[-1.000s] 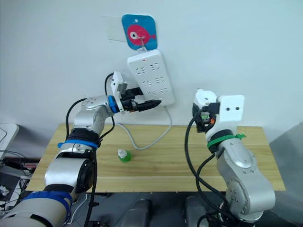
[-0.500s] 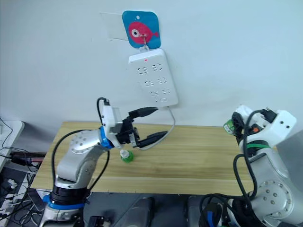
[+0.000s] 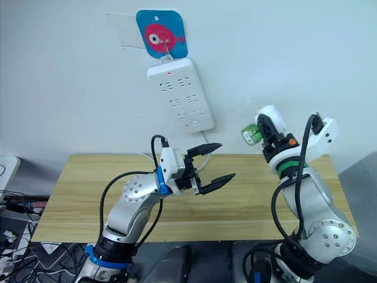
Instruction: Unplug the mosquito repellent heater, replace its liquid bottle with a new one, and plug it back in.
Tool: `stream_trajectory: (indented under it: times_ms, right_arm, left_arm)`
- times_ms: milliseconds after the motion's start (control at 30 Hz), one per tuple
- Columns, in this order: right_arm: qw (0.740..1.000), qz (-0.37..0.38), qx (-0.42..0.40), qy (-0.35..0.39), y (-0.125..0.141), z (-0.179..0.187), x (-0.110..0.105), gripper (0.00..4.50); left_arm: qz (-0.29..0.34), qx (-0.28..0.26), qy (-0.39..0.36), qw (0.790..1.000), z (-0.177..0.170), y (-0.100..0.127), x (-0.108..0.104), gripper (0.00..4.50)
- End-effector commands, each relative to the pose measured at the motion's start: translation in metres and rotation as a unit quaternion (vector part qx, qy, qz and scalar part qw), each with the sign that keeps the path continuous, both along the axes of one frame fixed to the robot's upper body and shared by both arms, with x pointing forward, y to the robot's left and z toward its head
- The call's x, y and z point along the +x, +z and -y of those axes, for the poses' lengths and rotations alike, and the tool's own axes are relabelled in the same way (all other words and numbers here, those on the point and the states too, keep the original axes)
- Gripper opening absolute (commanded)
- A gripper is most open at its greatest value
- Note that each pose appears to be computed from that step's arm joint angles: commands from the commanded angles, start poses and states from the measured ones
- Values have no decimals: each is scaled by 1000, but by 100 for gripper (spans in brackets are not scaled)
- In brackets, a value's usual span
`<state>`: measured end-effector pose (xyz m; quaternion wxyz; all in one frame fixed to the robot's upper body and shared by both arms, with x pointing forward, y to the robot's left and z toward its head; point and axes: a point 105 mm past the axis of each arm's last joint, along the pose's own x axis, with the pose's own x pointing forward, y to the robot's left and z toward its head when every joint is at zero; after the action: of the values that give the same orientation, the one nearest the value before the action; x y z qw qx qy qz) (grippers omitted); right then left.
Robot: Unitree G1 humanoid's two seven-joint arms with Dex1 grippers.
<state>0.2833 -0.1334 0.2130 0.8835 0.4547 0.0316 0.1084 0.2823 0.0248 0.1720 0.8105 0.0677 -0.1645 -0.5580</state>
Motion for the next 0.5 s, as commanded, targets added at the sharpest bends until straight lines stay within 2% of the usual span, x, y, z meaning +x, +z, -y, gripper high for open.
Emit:
stream_trajectory:
  times_ms: [33,167,267,500]
  right_arm:
    - [998,-10,38,39,-8,-1,-5,292]
    - [998,-14,20,63,-16,19,1,292]
    - [996,-12,36,82,-16,28,4,292]
    - [994,-5,45,100,-10,22,2,292]
  left_arm:
    - [20,-8,-4,1000,-2,8,0,447]
    - [22,-9,6,1000,-7,6,3,447]
    - [19,0,-1,1000,-5,-2,-2,447]
    - [21,7,7,1000,3,-6,-1,447]
